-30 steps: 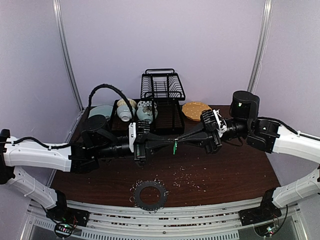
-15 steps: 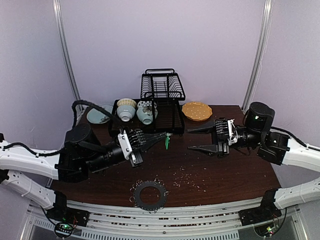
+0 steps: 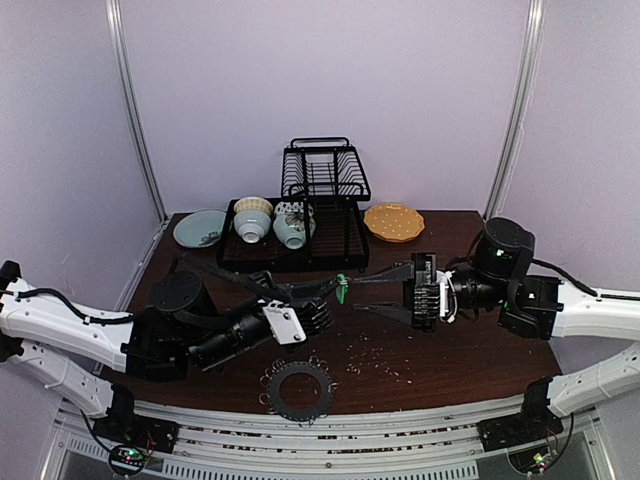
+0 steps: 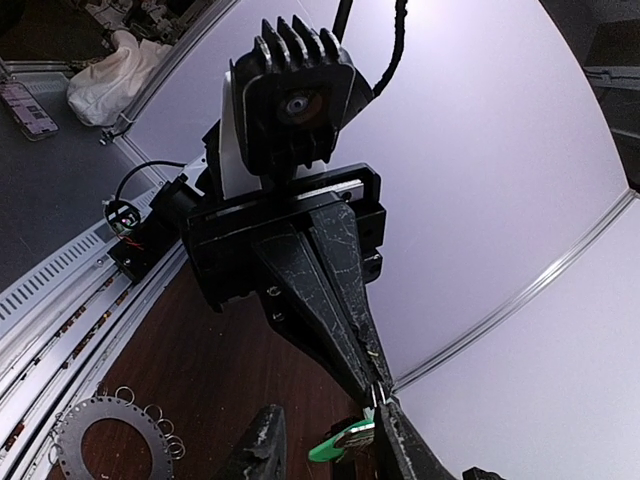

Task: Put the keys on the keyring

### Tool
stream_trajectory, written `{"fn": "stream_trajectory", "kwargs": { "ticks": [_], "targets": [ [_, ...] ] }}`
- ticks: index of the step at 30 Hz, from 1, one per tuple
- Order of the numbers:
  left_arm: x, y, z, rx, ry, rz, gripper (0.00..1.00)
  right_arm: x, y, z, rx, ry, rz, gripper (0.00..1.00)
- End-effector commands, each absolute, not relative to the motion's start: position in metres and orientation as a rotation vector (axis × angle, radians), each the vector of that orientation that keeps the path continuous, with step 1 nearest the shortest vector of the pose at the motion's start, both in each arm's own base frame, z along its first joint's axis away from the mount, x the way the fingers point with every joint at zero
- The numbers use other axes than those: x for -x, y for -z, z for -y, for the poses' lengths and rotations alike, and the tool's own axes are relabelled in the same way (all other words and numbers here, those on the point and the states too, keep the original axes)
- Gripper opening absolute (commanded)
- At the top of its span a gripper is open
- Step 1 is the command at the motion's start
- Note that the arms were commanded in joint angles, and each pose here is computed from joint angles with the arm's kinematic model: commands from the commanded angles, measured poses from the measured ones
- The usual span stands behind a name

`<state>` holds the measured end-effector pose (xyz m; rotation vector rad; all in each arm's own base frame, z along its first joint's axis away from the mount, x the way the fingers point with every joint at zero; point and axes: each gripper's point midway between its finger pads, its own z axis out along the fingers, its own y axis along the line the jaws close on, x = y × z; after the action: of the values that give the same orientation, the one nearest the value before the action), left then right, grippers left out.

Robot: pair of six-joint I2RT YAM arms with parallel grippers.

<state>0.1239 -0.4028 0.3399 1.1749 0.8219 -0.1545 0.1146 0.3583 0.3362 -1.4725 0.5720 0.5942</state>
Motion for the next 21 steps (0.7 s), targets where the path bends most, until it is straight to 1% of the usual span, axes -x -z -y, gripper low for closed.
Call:
{"fn": "stream_trajectory", "kwargs": {
  "ticks": [1, 17, 21],
  "targets": [
    [-0.1244, -0.3703, 0.3984, -1.079, 0.173, -0.805, 0.0, -0.1172, -0.3466, -0.3534, 1.444, -0.524, -0.542, 0.31],
    [-0.1205, -0.3692, 0.4029, -1.092, 0.209, -0.8, 0.0, -0.1192, -0.346, -0.3616, 1.468, -0.534, -0.542, 0.32],
    [-0.1207, -0.3678, 0.4026, -1.096, 0.206, -0.804, 0.0, -0.1198, -0.3486, -0.361, 1.459, -0.524, -0.537, 0.35]
  ]
}}
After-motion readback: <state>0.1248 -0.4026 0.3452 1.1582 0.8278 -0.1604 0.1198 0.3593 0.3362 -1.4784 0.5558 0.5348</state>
